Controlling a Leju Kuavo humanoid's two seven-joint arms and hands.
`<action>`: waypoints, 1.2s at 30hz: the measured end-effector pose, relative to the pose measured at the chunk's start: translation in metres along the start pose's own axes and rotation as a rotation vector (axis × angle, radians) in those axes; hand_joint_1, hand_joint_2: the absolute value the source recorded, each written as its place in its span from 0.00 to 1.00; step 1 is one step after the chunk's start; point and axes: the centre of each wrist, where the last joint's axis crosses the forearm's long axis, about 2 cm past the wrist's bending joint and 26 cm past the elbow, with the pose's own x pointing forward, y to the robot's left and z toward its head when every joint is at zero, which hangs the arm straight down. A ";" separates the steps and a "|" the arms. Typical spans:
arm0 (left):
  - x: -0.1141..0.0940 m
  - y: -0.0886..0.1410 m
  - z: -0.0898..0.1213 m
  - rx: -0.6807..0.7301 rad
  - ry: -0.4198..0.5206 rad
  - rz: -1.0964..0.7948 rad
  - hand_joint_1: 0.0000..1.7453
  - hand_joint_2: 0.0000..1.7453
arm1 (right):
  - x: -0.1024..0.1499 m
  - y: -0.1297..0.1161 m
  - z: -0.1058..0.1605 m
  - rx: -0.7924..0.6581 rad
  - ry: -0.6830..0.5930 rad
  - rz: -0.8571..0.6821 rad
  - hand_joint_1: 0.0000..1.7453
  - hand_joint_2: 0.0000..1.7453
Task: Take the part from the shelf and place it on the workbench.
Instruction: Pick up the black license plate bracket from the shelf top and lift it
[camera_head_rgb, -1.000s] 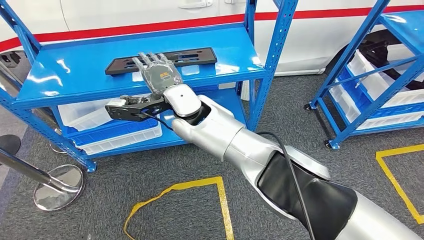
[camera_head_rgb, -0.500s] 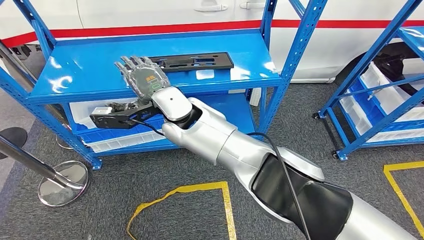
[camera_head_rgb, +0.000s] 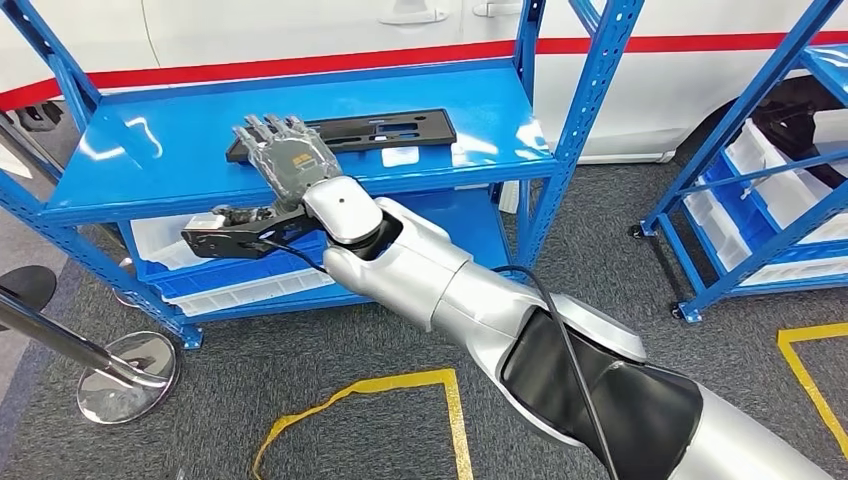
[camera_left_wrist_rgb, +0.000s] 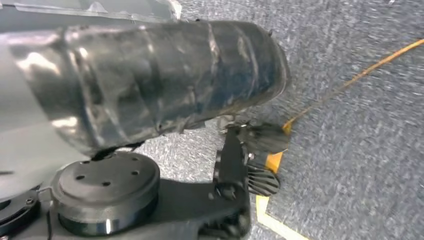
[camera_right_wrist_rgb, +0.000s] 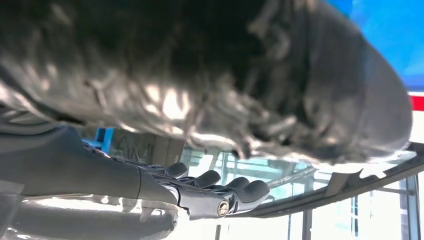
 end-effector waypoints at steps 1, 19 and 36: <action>0.001 0.000 0.000 0.001 0.001 0.001 0.00 0.00 | 0.000 -0.001 0.000 -0.002 0.003 0.001 0.00 0.00; 0.000 0.000 0.000 0.010 0.009 0.011 0.00 0.00 | -0.020 0.018 0.002 0.081 0.123 0.027 0.00 0.00; -0.001 0.002 0.000 0.029 0.036 0.028 0.00 0.00 | -0.054 0.037 0.008 0.154 0.213 0.036 0.00 1.00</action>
